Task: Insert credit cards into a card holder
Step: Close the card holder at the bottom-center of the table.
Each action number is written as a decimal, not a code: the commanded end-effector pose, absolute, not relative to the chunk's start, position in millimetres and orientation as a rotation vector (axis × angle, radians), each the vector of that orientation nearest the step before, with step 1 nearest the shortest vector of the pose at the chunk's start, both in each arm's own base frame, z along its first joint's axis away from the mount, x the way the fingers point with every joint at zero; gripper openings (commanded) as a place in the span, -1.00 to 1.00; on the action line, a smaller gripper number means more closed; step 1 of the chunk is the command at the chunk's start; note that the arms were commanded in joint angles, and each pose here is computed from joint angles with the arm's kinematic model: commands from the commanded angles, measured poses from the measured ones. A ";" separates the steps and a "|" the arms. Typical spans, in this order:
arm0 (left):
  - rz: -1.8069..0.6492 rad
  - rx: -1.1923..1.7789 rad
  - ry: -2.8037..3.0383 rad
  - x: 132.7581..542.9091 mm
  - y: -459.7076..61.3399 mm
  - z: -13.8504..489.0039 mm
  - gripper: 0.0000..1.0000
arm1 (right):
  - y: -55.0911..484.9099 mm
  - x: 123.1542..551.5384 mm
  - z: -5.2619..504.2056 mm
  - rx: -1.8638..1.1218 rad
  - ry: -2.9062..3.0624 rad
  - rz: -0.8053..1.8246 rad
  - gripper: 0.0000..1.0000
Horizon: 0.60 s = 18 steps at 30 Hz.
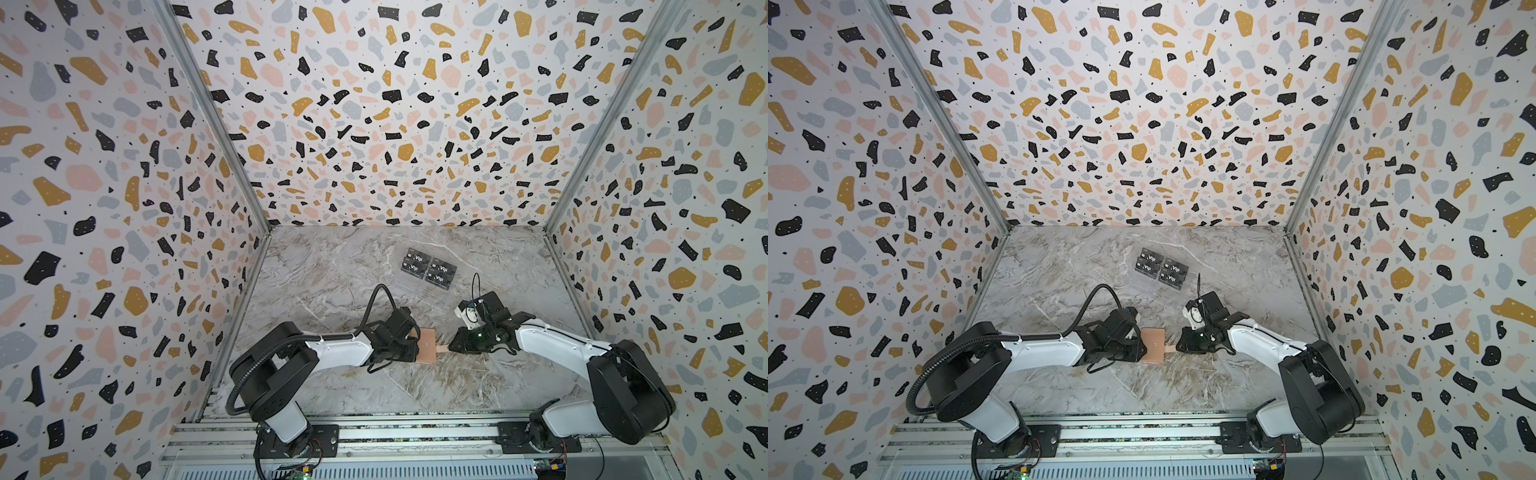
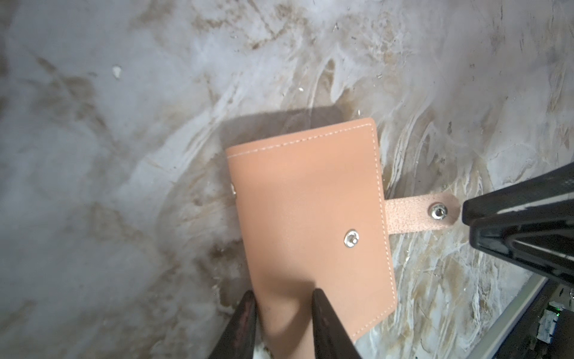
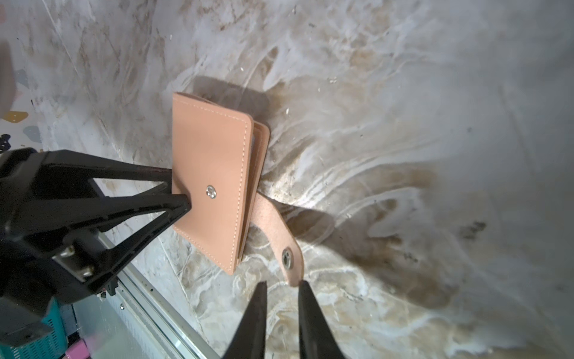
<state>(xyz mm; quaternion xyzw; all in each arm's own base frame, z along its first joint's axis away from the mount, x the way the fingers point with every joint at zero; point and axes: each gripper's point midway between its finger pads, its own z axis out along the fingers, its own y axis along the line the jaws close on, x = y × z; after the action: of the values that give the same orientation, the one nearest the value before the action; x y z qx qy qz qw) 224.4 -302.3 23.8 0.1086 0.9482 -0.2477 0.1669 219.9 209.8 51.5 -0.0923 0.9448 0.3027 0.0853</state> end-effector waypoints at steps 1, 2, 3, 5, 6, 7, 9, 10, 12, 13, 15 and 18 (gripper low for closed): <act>-0.544 0.312 2.847 200.3 -271.3 -12.1 -0.35 | 211.4 219.8 53.2 -0.273 2.814 0.933 -0.62; -0.544 0.313 2.847 200.2 -271.2 -12.1 -0.35 | 210.5 220.5 53.0 -0.268 2.814 0.928 -0.62; -0.545 0.314 2.848 199.9 -271.1 -12.3 -0.35 | 208.8 221.3 52.2 -0.263 2.815 0.918 -0.62; -0.543 0.315 2.849 199.5 -270.8 -12.8 -0.35 | 204.9 222.7 50.5 -0.244 2.817 0.912 -0.62; -0.544 0.316 2.849 199.7 -271.0 -12.4 -0.35 | 203.1 223.8 50.2 -0.238 2.815 0.910 -0.62; -0.543 0.316 2.849 199.6 -270.9 -12.5 -0.35 | 201.5 224.5 50.0 -0.232 2.814 0.909 -0.62; -0.543 0.318 2.850 199.9 -271.5 -12.5 -0.35 | 199.8 227.2 50.4 -0.222 2.807 0.911 -0.62; -0.542 0.320 2.852 199.4 -271.3 -12.7 -0.35 | 199.7 227.9 50.4 -0.223 2.806 0.910 -0.62; -0.544 0.317 2.851 199.8 -271.5 -12.6 -0.35 | 200.7 228.8 49.6 -0.223 2.805 0.920 -0.62; -0.545 0.318 2.850 200.1 -271.8 -12.3 -0.35 | 201.7 228.3 48.7 -0.224 2.806 0.929 -0.61; -0.545 0.315 2.851 199.8 -272.2 -12.7 -0.35 | 204.4 227.3 46.5 -0.227 2.811 0.955 -0.60; -0.541 0.315 2.853 198.8 -271.2 -12.9 -0.35 | 206.9 225.7 44.9 -0.231 2.812 0.982 -0.60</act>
<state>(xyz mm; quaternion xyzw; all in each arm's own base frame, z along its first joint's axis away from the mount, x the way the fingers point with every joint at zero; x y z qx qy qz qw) 224.2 -302.4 23.8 0.1088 0.9482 -0.2476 0.1668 229.5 204.1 45.7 -0.0717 0.9426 0.3155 0.0831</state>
